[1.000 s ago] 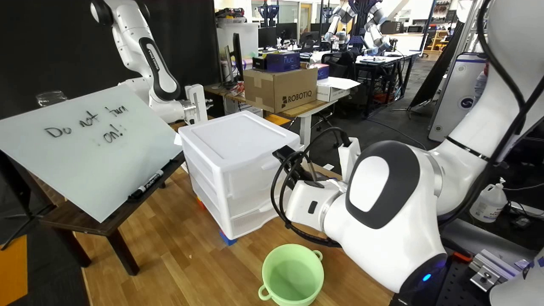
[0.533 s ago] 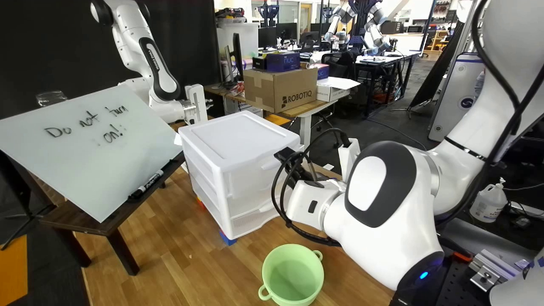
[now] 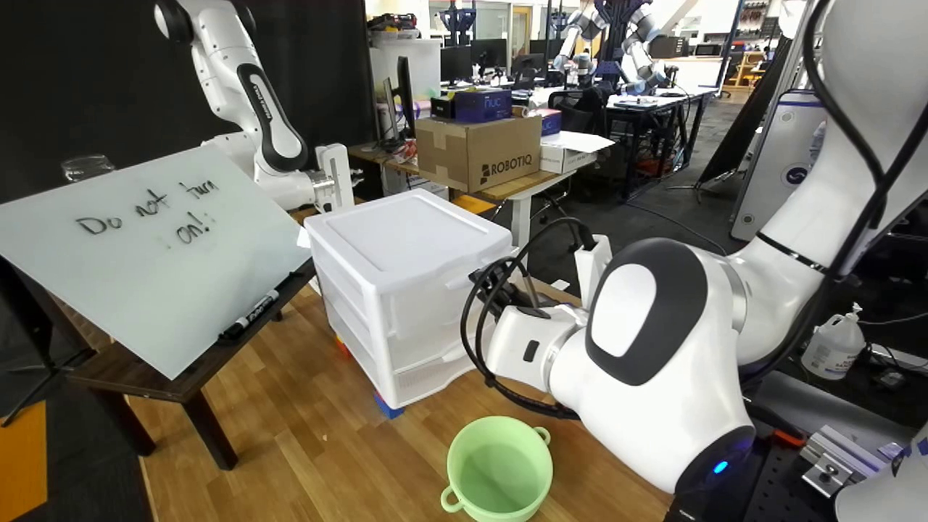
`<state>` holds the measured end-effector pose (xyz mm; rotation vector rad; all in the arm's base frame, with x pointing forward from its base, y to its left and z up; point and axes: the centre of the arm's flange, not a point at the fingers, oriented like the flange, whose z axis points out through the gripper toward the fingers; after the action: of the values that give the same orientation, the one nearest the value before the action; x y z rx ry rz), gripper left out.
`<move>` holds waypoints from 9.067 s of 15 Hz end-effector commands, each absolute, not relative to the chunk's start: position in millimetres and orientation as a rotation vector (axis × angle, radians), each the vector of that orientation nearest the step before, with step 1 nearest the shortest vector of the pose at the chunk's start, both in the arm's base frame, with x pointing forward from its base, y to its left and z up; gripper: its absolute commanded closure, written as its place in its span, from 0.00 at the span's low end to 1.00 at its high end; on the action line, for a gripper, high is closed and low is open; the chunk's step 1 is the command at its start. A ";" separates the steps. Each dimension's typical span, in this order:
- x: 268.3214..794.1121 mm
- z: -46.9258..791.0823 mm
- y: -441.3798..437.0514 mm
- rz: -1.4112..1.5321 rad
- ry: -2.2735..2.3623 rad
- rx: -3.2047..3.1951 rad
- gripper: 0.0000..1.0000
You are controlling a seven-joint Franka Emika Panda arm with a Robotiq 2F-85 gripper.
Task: Open the top drawer
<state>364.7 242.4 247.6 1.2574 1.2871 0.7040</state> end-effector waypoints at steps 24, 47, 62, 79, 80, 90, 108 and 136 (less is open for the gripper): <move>359.8 253.1 233.0 0.722 1.285 1.264 1.00; 401.0 247.9 258.4 0.673 1.275 1.272 0.00; 393.2 245.9 264.7 0.671 1.254 1.314 0.39; 390.3 251.6 270.9 0.703 1.226 1.331 0.95; 390.4 251.9 271.0 0.703 1.226 1.331 0.95; 385.4 258.8 271.2 0.687 1.182 1.314 0.95; 350.0 255.9 287.9 0.686 1.134 1.313 0.95; 266.2 227.1 284.1 0.824 0.958 1.306 0.95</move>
<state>275.6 288.2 225.4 1.3166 0.9963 0.8130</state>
